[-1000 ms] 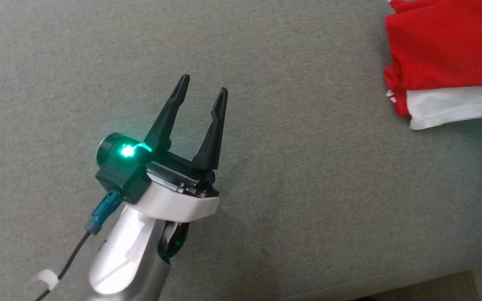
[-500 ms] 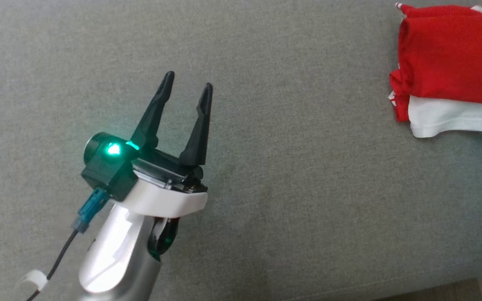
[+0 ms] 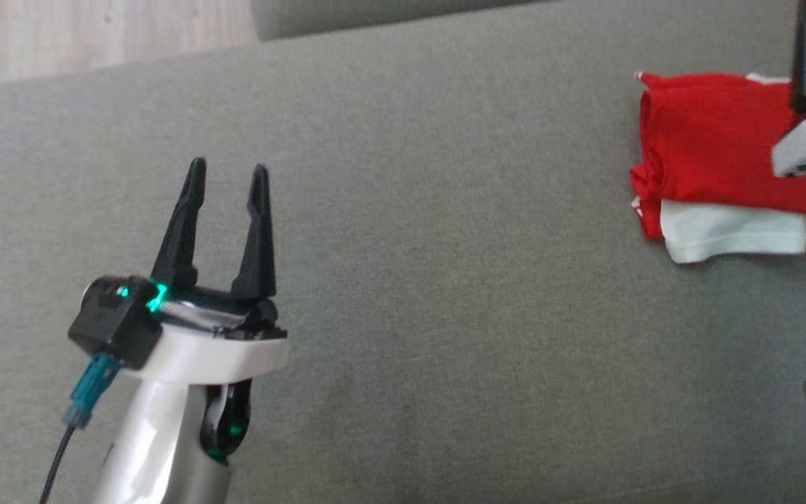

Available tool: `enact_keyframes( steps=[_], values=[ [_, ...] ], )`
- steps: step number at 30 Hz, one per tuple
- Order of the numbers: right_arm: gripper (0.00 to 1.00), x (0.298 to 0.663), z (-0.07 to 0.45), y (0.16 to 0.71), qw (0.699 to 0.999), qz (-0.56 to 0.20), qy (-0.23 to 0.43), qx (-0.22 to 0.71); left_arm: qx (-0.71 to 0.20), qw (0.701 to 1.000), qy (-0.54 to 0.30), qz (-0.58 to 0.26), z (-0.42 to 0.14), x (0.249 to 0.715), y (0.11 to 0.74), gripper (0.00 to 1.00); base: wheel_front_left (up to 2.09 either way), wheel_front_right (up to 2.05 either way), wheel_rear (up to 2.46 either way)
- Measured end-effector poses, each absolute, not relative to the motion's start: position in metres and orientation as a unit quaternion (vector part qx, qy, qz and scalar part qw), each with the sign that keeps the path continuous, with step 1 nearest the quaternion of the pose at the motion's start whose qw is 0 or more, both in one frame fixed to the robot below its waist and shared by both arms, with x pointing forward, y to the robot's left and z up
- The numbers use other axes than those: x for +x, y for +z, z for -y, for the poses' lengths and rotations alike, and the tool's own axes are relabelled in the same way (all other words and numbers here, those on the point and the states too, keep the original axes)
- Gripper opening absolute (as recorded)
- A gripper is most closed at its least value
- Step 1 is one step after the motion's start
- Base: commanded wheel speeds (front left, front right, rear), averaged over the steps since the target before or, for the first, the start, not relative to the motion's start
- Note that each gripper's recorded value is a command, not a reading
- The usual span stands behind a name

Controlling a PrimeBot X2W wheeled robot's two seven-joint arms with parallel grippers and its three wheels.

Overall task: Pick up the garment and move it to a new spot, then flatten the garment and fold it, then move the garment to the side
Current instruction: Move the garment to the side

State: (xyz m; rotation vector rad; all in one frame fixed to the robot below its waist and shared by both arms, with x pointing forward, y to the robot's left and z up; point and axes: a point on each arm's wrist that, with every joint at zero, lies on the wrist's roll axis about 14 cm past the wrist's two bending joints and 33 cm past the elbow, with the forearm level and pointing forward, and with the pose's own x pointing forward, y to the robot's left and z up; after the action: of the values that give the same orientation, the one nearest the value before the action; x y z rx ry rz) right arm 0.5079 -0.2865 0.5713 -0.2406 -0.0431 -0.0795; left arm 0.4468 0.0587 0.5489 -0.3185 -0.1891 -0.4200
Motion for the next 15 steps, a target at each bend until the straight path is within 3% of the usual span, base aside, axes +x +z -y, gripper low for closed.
enact_keyframes(
  steps=[6, 15],
  values=[
    [1.00, 0.488, 0.224, 0.603, 0.994, 0.099, 0.015, -0.034, -0.148, 0.969, -0.169, 0.100, -0.087, 0.424, 0.554, 1.00, 0.00, 0.00, 0.00],
    [1.00, 0.436, 0.163, 0.556, 0.992, 0.080, 0.061, 0.075, -0.141, 0.979, -0.124, 0.076, -0.115, 0.387, 0.537, 1.00, 0.00, 0.00, 0.00]
  ],
)
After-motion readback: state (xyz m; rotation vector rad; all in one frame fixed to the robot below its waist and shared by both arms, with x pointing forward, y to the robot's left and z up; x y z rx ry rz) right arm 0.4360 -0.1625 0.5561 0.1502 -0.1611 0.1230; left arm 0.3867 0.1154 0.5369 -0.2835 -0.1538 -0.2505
